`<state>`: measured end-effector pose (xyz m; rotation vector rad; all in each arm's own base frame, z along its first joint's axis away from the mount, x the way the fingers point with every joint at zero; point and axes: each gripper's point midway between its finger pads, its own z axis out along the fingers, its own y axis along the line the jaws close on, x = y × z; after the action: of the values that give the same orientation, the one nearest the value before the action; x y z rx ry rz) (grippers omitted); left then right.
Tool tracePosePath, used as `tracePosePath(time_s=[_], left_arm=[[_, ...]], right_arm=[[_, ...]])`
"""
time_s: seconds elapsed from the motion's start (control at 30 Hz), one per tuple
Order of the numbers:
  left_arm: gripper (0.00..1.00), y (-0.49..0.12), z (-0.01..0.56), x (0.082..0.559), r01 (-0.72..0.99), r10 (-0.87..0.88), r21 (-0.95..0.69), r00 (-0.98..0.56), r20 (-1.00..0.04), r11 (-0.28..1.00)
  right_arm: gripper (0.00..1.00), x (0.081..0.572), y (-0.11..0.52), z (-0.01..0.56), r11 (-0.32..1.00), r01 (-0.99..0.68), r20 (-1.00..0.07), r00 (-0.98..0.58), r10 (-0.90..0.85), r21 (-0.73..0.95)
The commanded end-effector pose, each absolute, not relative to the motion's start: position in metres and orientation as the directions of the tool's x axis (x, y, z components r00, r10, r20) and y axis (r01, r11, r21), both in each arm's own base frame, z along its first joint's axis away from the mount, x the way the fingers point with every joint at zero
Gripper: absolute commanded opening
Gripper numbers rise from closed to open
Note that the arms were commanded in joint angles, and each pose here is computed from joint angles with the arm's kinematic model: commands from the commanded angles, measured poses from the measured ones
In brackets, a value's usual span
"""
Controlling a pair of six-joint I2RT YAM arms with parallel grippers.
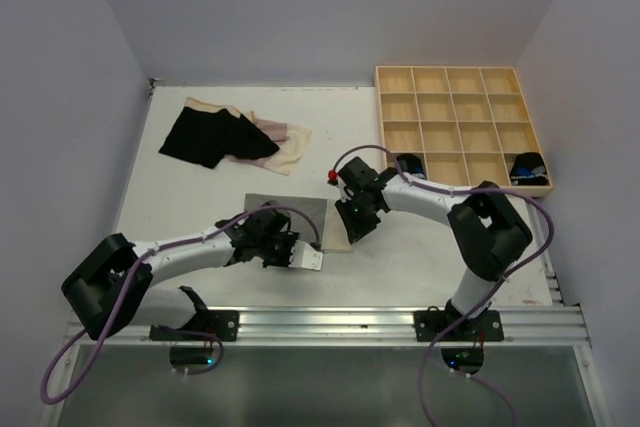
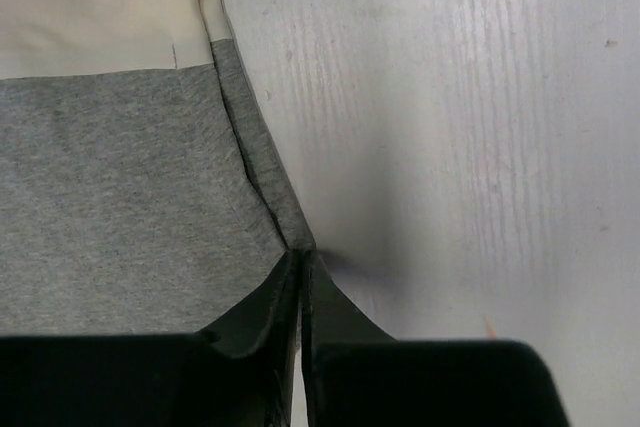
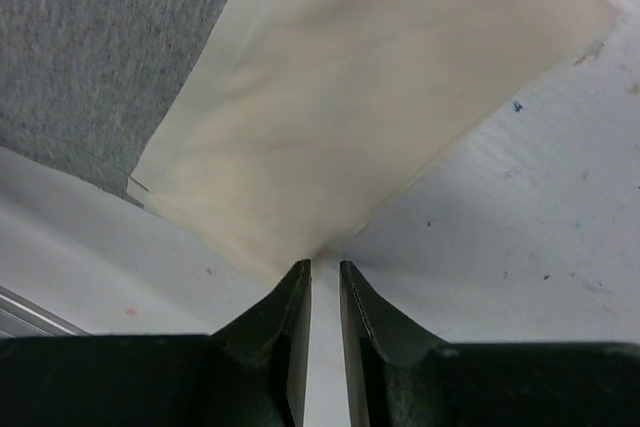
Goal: Roll the underwear
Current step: Fold the underwear
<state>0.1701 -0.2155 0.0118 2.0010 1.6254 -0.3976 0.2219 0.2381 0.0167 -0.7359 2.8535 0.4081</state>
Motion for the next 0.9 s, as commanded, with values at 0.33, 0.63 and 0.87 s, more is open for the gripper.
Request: tracePosePath(time_s=[0.33,0.63,0.87], left_arm=[[0.00,-0.181,0.006,0.127,0.966,0.846,0.068,0.252,-0.469,-0.250],[0.40,-0.196,0.037,0.139,0.953,0.779,0.188,0.303,-0.550,-0.238],[0.41,-0.188,0.054,0.149,0.960,0.737,0.195,0.279,-0.616,-0.200]], right_arm=[[0.26,0.223,0.235,0.084,0.756,-0.622,-0.441,-0.748,-0.495,0.206],[0.31,0.197,0.248,0.095,0.615,-0.773,-0.587,-0.572,-0.573,0.153],[0.40,0.166,0.263,0.060,0.447,-0.893,-0.506,-0.405,-0.762,0.042]])
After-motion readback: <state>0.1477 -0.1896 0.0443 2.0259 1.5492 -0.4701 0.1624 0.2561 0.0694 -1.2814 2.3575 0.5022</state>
